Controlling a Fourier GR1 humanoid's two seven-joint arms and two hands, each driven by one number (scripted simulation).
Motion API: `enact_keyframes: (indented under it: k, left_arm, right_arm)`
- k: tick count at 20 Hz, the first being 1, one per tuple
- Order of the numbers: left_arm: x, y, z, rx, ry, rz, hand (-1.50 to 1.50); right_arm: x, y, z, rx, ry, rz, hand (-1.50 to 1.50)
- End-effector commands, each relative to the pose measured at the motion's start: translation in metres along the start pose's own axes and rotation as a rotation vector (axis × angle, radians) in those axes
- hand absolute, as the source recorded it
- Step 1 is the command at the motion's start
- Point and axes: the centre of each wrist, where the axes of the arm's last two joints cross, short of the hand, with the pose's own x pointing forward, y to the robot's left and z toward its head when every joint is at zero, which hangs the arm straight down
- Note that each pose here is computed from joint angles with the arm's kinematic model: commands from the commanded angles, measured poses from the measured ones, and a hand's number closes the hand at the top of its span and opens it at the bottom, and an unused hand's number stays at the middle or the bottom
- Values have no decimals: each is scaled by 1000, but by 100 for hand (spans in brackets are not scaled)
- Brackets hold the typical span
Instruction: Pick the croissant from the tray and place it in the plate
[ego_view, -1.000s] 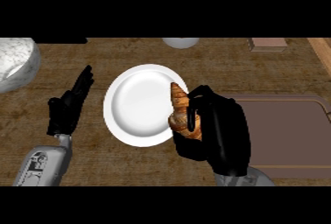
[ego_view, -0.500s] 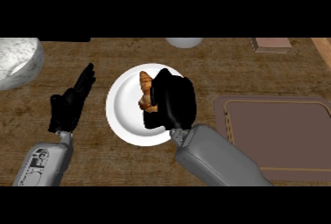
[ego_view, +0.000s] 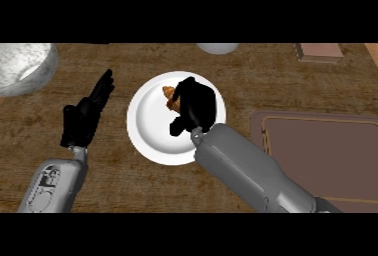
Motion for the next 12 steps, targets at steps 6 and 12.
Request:
enact_keyframes:
  k: [6, 12]
  left_arm:
    - [-11, 4, 4, -9, 9, -12, 0]
    - [9, 26, -4, 11, 1, -9, 0]
  right_arm:
    - [-9, 13, -12, 12, 2, -212, -150]
    - [-7, 5, -7, -169, -32, -496, -150]
